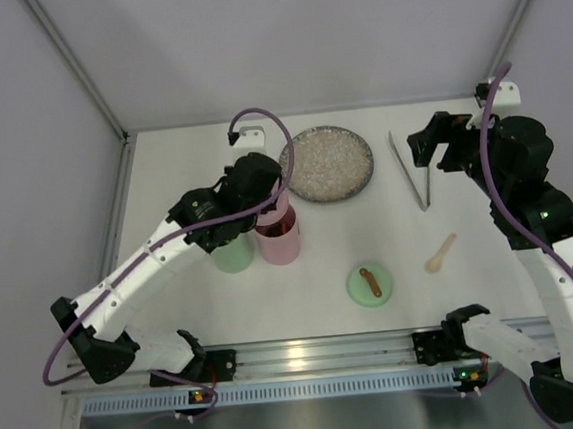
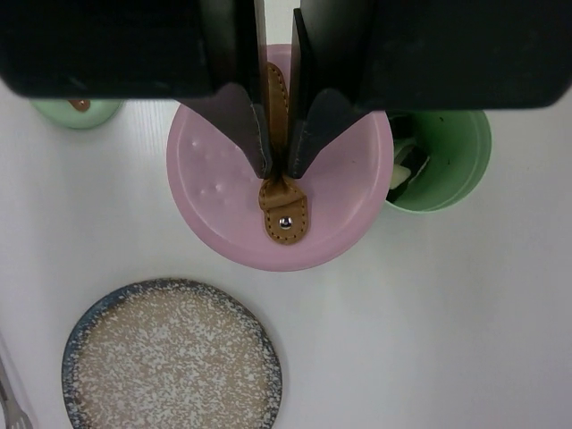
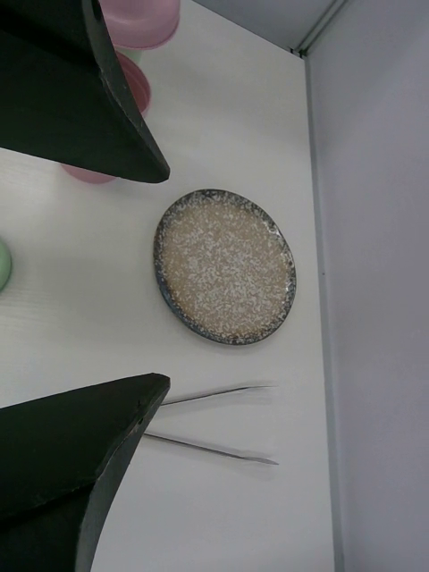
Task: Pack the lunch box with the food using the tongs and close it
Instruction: Close the box lid on the packing box.
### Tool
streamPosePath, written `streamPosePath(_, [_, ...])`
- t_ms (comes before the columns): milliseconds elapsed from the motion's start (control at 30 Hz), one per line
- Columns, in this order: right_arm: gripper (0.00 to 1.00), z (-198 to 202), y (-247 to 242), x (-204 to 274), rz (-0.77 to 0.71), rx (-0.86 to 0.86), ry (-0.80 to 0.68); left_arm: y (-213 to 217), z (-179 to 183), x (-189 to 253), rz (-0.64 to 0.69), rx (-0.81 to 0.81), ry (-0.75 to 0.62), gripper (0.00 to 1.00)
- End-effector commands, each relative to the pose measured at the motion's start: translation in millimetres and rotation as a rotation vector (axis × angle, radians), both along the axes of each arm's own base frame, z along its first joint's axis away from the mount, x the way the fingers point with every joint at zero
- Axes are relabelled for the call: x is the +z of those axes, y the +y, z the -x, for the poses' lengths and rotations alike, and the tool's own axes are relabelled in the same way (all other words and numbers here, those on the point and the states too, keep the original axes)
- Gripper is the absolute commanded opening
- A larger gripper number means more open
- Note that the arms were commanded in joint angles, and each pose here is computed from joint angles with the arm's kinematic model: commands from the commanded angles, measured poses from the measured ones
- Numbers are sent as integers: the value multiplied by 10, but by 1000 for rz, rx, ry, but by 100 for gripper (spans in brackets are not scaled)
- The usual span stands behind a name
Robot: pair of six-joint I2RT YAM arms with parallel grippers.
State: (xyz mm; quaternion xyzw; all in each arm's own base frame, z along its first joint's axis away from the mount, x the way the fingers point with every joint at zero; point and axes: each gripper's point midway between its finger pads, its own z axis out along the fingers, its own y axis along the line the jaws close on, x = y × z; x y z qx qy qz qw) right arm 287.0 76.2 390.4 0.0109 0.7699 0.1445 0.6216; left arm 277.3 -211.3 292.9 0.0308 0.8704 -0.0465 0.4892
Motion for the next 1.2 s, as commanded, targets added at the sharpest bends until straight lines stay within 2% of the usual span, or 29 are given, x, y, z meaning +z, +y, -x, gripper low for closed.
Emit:
streamPosePath(0, [89, 42, 33, 176, -16, 10, -40, -68, -177, 77, -10, -46, 1, 0])
streamPosePath(233, [89, 44, 61, 152, -11, 29, -36, -178, -375, -332, -43, -54, 103, 0])
streamPosePath(500, [89, 23, 70, 86, 2, 36, -28, -239, -347, -711, -49, -62, 178, 0])
streamPosePath(900, [89, 39, 159, 93, -5, 87, -30, -179, -289, -872, -17, -34, 179, 0])
streamPosePath(1167, [89, 44, 163, 112, -7, 90, -36, -94, -296, -698, 29, 11, 116, 0])
